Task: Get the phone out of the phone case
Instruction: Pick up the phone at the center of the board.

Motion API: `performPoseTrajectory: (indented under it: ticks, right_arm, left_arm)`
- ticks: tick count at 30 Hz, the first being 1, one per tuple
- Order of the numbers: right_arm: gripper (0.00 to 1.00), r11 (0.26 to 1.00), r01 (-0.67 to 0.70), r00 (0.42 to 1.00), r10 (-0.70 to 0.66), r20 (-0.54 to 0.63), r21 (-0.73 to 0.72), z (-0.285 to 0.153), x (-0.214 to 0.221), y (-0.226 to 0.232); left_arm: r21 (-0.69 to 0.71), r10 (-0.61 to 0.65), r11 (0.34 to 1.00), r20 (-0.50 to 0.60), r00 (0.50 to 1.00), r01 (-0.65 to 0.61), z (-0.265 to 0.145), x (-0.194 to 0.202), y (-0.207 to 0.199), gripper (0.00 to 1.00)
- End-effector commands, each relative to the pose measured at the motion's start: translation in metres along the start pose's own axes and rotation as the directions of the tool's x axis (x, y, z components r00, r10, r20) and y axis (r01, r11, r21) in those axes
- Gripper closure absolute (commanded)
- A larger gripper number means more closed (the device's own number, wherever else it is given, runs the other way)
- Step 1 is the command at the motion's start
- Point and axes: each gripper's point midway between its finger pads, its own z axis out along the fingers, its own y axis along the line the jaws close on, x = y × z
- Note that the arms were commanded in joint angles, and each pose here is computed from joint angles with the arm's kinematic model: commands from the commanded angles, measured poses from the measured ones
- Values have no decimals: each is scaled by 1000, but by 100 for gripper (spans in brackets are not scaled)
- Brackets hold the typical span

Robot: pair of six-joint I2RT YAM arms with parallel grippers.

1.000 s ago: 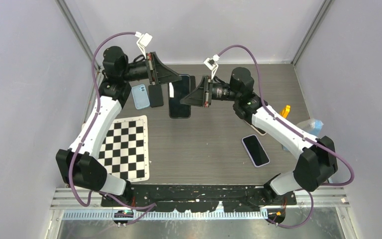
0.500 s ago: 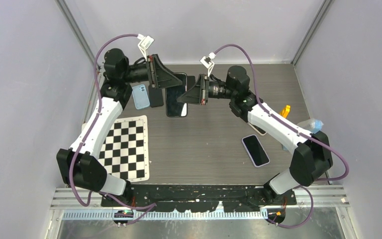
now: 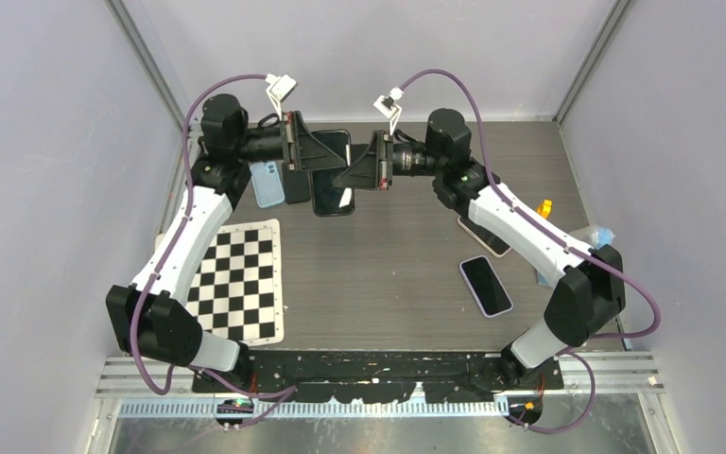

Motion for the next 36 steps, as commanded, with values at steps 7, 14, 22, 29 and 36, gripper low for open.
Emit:
performPoseTrajectory:
  ticks: [7,14,22,29,36]
  right_arm:
    - [99,997,79,994,-80,-71,-28,-4,-2,14]
    - [99,997,62,995,-65,-78,-42,-4,0,16]
    - [39,996,86,995,-87,-50,-12,-9,0,16]
    - [1,980,90,974,-124,188,177,-32,-27,4]
    - [16,996,-21,878,-23,478,88,-41,-45,13]
  left_arm:
    - [64,46,997,-33,998,-43,-8,-2,-49,62]
    - [54,43,998,18,999,-44,-6,-12,-47,77]
    - [-43,44,998,145,988,-38,-4,-33,-36,100]
    - [-219,69,976,392,917,20,-18,-77,-23,100]
    - [-191,-35,963,607,794,188,-31,-115,-19,100]
